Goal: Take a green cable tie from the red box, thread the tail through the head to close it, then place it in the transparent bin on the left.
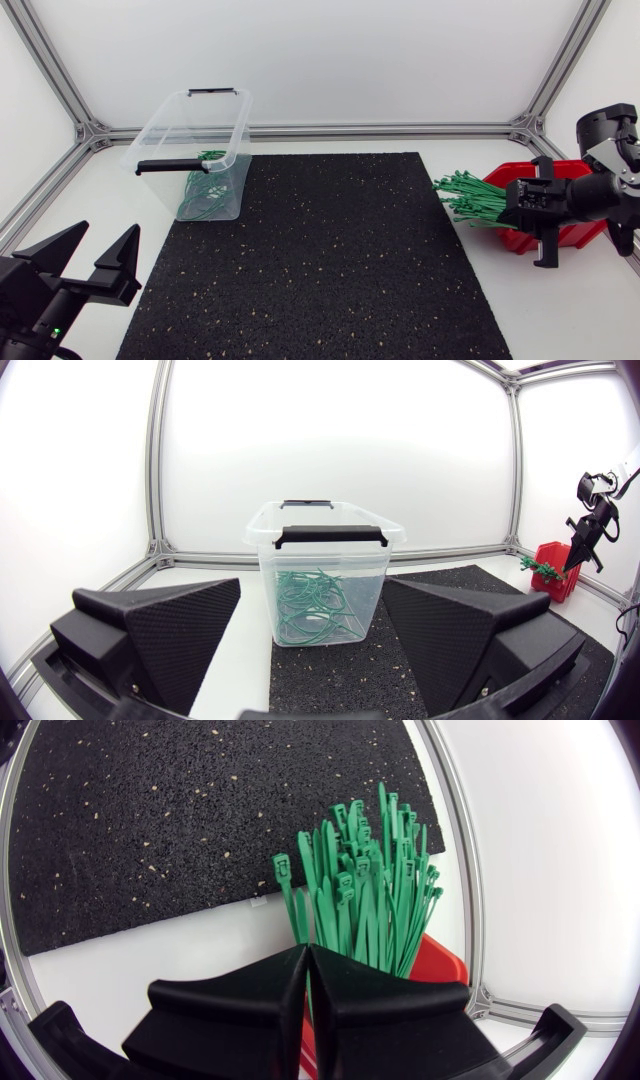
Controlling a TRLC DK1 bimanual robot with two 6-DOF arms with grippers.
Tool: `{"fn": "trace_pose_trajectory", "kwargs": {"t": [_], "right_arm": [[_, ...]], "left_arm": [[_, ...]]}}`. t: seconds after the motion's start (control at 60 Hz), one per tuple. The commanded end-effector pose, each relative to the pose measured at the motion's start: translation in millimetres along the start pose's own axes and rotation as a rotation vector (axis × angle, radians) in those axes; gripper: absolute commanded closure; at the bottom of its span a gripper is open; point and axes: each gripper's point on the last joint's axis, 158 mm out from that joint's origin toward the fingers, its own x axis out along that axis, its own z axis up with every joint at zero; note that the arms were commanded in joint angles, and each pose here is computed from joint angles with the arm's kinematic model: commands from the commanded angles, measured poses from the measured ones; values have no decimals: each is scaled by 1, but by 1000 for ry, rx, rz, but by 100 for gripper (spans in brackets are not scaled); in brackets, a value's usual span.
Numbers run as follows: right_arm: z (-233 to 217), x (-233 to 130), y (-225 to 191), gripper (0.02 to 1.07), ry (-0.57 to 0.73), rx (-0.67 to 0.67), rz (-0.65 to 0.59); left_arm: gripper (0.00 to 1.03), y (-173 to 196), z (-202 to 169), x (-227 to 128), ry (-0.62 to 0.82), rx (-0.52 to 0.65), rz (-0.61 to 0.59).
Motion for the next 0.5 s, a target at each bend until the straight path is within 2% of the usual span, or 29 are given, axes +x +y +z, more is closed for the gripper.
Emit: {"fn": "trace_pose_trajectory", "kwargs": {"t": [0.0, 0.2, 0.483], "right_arm": [[1, -15, -16, 100, -5, 4, -45], [8, -31, -29, 100, -37, 12, -75], [38, -25, -20, 99, -78, -15, -31]], "left_arm": [[4, -2, -25, 2, 59, -26, -8], [4, -2, -25, 2, 59, -28, -10], [4, -1, -25, 2, 60, -29, -6]]}}
